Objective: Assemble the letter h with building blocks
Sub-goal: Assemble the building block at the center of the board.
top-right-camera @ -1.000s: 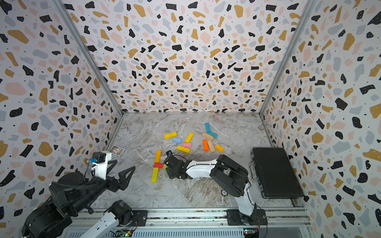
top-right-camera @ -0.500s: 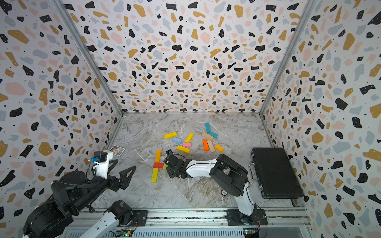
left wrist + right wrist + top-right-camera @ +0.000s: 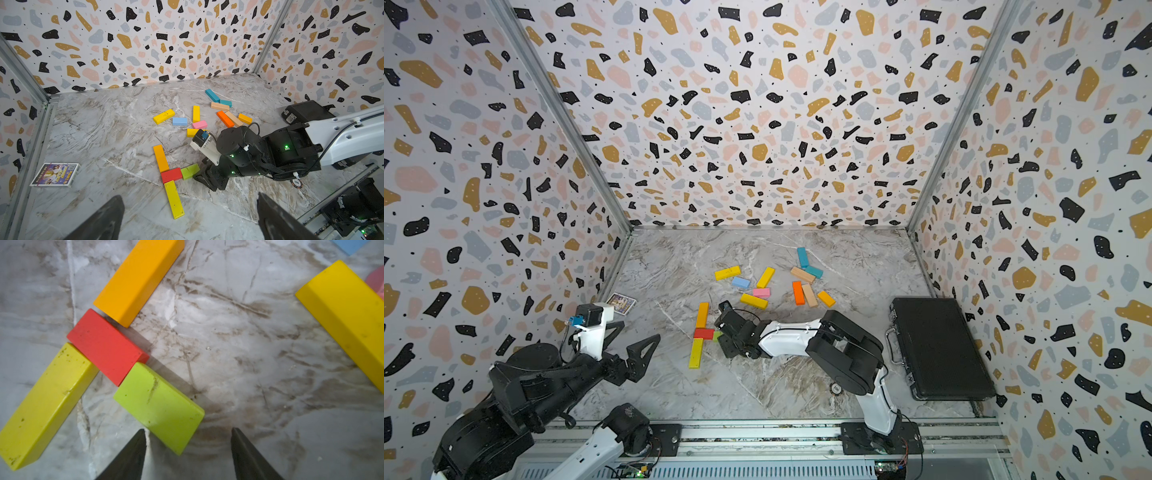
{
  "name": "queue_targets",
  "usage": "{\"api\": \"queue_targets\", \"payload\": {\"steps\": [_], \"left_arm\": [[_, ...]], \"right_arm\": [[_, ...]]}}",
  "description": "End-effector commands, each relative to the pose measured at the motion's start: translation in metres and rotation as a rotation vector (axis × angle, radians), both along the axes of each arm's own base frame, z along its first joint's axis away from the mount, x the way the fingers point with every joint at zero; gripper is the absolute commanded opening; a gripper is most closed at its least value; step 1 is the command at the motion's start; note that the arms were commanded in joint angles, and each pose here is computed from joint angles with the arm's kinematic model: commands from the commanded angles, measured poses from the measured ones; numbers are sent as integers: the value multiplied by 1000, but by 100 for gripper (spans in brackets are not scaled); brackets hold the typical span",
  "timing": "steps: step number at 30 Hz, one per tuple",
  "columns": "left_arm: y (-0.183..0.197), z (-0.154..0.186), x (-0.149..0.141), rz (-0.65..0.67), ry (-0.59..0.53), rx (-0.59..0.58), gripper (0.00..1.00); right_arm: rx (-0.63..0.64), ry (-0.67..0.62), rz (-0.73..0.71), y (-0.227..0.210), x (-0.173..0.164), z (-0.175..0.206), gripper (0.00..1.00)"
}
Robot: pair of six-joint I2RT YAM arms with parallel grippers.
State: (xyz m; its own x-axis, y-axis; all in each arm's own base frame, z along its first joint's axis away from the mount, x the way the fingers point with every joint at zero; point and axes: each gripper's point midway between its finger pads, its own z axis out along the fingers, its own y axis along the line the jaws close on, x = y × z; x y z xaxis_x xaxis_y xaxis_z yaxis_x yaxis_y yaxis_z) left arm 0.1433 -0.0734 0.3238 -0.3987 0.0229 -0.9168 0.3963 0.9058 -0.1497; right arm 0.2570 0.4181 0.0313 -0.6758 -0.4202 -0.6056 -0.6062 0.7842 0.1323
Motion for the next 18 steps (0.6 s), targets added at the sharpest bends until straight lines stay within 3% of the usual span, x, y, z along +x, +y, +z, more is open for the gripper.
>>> {"api": "queue_targets", "payload": {"steps": [1,5,10,18], "left_arm": [[-6,4,8,-2,-12,-22,99],[-9,4,9,-9,-11,-31,99],[-25,-11,17,-48,43,-65,99],[-76,-61,67,-81,236,-106,99]], "right_arm": [[-2,12,-9,-10,-3,8,69],[57,26,-32,-14,2,29,70],[222,71,-164,-55,32,63,71],[269,37,-243,-109,23,96,71]]}}
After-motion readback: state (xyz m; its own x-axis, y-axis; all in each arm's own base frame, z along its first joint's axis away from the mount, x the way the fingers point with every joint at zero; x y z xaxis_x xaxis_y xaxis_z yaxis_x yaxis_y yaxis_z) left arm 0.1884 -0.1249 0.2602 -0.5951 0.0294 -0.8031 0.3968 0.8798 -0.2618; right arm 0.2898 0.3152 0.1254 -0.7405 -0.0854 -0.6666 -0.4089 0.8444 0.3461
